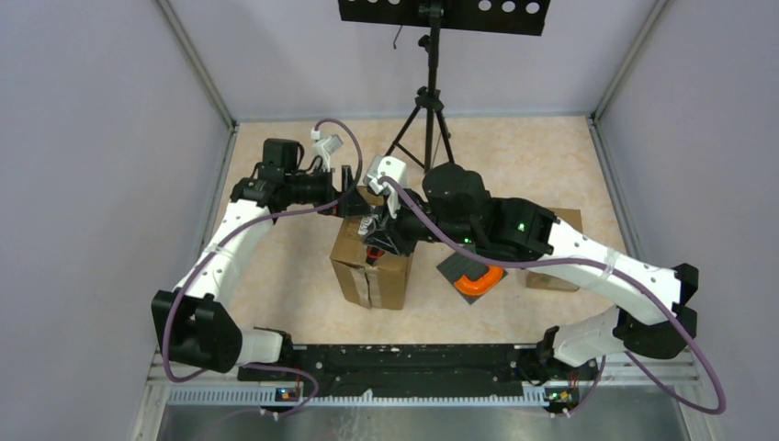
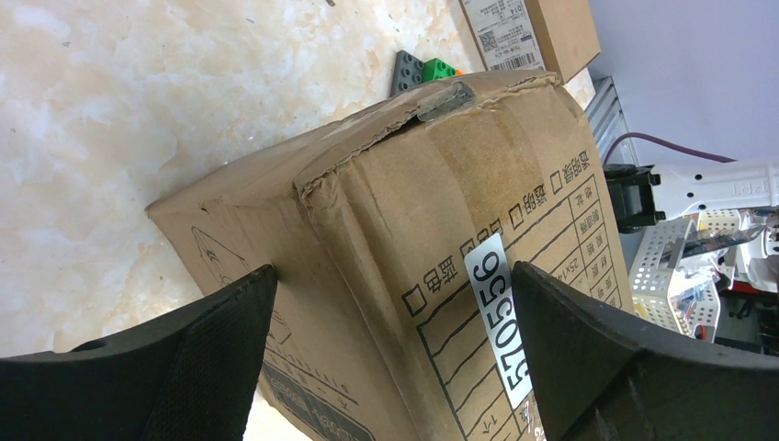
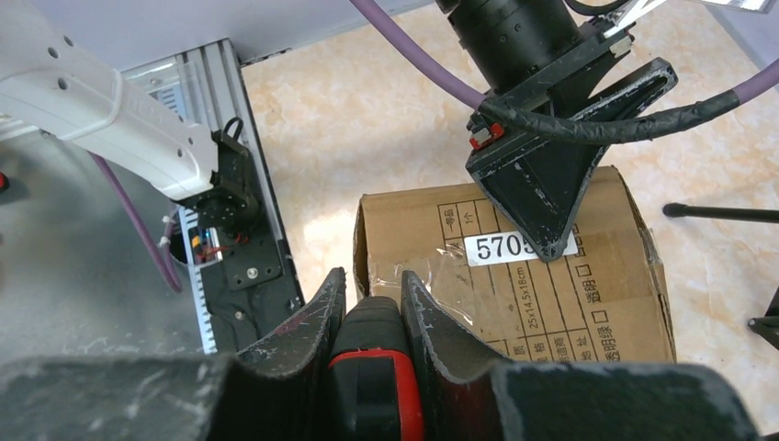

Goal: Unpack the express box
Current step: Cut the express box at the center of the board.

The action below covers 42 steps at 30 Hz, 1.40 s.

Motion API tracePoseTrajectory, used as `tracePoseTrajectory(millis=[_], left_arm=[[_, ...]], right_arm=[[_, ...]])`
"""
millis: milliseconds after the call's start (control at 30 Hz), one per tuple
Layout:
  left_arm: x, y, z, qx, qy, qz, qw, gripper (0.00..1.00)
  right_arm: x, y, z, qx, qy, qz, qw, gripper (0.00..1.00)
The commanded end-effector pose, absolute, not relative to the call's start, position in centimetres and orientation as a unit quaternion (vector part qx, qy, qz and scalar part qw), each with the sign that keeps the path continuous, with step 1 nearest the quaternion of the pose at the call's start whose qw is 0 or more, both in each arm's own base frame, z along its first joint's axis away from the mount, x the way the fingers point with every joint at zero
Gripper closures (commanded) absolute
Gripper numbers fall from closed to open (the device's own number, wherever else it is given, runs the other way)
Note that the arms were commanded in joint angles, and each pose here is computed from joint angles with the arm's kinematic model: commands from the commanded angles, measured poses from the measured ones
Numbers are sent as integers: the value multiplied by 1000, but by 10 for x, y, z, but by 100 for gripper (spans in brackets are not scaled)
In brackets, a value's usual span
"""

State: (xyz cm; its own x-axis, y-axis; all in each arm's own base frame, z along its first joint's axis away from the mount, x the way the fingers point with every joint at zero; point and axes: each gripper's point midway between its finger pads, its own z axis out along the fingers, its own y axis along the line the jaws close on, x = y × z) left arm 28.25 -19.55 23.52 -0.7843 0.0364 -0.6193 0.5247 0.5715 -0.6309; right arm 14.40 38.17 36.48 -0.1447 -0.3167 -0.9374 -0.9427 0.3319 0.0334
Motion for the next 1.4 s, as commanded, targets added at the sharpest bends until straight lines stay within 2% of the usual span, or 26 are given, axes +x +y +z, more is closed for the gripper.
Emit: tracePoseTrajectory(millis=[0,1367], left_arm=[[282,-198,248,181,830,-439,291,2],[287,-197,224,163,845,-432,270,1]], right_arm=[[148,379,390,-445,655,363,491,100],[140,386,311,-483,683,347,424,100]])
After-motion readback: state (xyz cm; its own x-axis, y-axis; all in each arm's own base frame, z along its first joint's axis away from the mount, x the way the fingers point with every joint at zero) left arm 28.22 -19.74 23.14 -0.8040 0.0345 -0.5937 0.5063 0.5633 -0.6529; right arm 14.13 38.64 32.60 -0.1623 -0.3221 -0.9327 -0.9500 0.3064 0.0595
